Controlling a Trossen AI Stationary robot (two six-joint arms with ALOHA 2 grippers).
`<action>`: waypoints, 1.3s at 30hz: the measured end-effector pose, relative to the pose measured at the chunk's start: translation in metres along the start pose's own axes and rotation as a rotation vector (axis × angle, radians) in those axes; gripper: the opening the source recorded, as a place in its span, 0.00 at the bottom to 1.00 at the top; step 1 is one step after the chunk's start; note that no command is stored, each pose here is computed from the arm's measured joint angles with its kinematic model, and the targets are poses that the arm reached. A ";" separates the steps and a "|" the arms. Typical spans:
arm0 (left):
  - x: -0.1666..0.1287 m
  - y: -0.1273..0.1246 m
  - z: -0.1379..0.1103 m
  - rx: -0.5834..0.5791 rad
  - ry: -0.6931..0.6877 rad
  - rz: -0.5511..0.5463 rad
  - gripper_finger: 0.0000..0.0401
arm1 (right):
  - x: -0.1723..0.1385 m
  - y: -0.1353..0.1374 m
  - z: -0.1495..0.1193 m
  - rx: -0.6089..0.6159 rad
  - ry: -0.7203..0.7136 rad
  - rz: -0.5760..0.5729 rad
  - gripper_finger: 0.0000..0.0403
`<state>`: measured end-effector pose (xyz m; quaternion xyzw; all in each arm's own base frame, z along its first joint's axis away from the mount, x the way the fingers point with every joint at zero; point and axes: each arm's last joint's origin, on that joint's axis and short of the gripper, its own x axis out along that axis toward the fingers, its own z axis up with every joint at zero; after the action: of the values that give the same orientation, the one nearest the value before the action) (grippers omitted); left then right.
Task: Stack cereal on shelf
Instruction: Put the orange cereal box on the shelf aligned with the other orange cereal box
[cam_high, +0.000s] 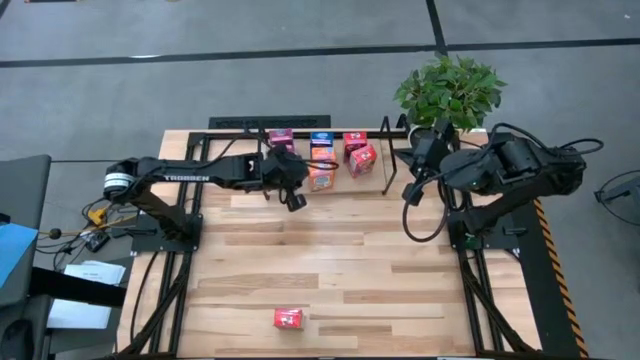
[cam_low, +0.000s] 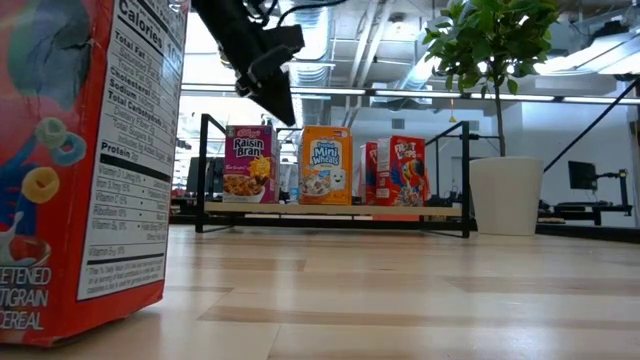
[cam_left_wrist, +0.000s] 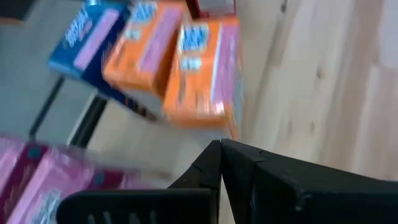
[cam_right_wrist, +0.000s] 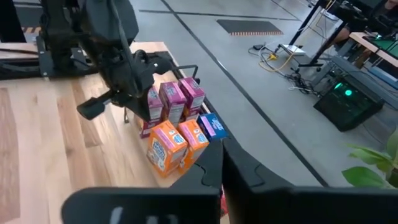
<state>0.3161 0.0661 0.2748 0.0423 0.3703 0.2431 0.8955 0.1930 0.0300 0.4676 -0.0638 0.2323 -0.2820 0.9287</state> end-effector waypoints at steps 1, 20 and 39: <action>0.003 -0.001 0.001 -0.005 -0.008 0.009 0.00 | 0.000 0.000 0.000 -0.004 0.003 -0.001 0.05; 0.012 0.004 0.000 -0.014 0.002 0.077 0.00 | -0.006 0.006 -0.003 -0.023 0.009 0.038 0.05; 0.015 0.008 0.005 -0.026 -0.040 0.133 0.00 | -0.008 0.007 -0.006 -0.048 0.023 0.045 0.08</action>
<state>0.3255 0.0805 0.2706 0.0602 0.3455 0.3058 0.8851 0.1880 0.0405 0.4637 -0.0776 0.2512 -0.2560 0.9302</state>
